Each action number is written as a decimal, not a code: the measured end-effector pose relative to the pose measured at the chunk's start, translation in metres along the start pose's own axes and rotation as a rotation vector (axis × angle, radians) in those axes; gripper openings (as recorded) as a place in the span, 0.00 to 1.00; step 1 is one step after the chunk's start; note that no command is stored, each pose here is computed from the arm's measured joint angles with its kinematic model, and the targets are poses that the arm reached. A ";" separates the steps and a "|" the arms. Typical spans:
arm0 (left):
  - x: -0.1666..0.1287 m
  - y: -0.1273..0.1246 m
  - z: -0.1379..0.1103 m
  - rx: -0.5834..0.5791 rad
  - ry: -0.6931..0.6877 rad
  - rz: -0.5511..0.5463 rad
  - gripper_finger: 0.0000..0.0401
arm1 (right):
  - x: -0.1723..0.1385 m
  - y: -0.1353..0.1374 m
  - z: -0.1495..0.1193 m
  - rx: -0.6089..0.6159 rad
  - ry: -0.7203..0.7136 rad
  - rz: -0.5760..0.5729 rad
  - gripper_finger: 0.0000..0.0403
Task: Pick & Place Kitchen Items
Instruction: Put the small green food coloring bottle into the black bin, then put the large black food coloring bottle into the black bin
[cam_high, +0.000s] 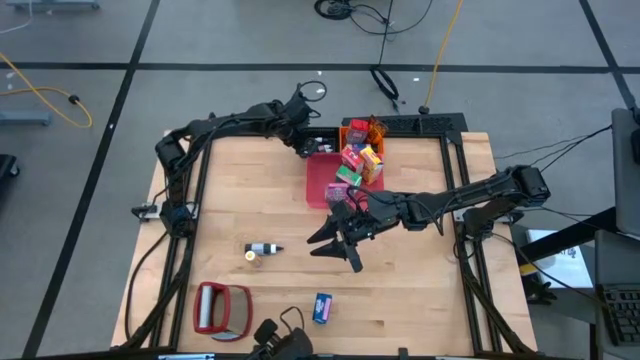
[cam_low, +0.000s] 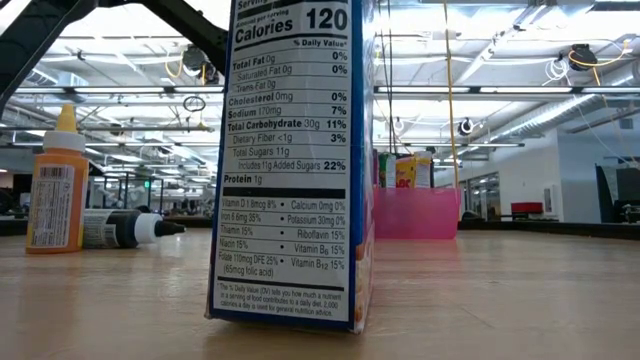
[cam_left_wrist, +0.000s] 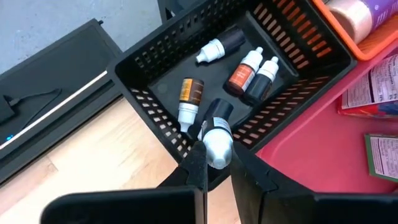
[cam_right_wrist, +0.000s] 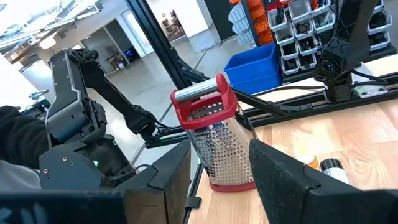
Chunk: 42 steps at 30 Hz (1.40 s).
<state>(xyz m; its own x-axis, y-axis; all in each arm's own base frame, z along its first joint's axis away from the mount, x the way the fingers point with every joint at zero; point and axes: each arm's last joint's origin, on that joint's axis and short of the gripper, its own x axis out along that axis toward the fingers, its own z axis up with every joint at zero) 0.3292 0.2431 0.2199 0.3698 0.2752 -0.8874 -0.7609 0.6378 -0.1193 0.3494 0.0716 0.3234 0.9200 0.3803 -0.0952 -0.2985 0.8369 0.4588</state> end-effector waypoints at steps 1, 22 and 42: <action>0.000 0.000 0.000 0.000 0.000 0.000 0.09 | 0.000 0.000 0.000 0.000 0.000 0.000 0.38; 0.000 -0.006 -0.002 -0.009 -0.015 0.075 0.45 | 0.000 0.000 0.000 0.000 0.000 0.000 0.38; -0.020 -0.009 -0.038 0.124 0.341 0.064 0.48 | 0.000 0.000 0.000 -0.003 0.000 0.000 0.38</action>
<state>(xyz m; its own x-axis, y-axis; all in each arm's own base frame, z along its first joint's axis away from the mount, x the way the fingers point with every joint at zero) 0.3085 0.2041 0.2223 0.1089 0.0754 -0.9912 -0.6987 0.7150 -0.0223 0.3494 0.0716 0.3234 0.9198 0.3806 -0.0952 -0.2996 0.8380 0.4562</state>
